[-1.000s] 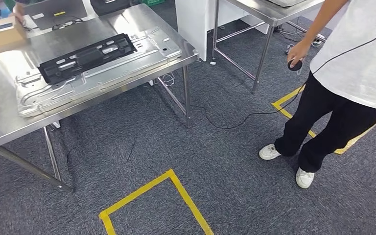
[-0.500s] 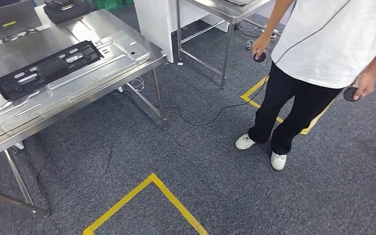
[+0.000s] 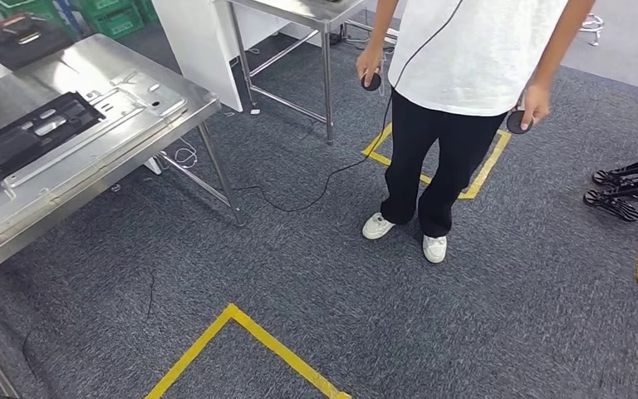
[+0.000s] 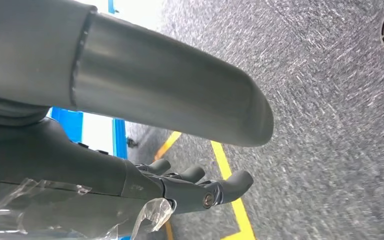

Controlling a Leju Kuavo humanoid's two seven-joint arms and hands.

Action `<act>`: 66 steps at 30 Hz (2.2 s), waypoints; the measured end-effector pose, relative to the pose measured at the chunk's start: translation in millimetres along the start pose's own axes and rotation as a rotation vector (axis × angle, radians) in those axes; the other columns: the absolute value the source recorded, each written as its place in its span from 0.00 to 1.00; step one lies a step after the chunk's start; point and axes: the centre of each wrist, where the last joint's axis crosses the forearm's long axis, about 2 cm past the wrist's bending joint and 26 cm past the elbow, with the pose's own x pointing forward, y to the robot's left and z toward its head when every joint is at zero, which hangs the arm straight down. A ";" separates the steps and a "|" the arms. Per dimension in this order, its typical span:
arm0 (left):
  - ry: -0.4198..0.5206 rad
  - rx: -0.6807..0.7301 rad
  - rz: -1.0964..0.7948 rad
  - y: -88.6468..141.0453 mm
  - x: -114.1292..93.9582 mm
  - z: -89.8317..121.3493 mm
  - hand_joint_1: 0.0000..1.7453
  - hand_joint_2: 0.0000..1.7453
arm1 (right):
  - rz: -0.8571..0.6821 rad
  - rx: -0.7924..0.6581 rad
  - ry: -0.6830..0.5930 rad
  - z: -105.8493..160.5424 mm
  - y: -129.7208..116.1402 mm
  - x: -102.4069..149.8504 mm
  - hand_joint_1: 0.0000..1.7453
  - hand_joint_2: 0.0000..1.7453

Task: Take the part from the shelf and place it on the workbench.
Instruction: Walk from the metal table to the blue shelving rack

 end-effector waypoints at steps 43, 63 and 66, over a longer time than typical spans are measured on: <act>-0.015 0.004 -0.002 5.7 15.2 -3.3 0.00 0.00 | -0.044 0.010 -0.005 0.1 4.8 -2.5 0.00 0.00; -0.004 0.002 -0.011 4.3 8.0 -2.0 0.00 0.00 | -0.045 0.009 -0.011 0.3 2.8 0.8 0.00 0.00; -0.002 0.002 -0.012 4.2 7.1 -1.8 0.00 0.00 | -0.044 0.008 -0.010 0.3 3.1 0.2 0.00 0.00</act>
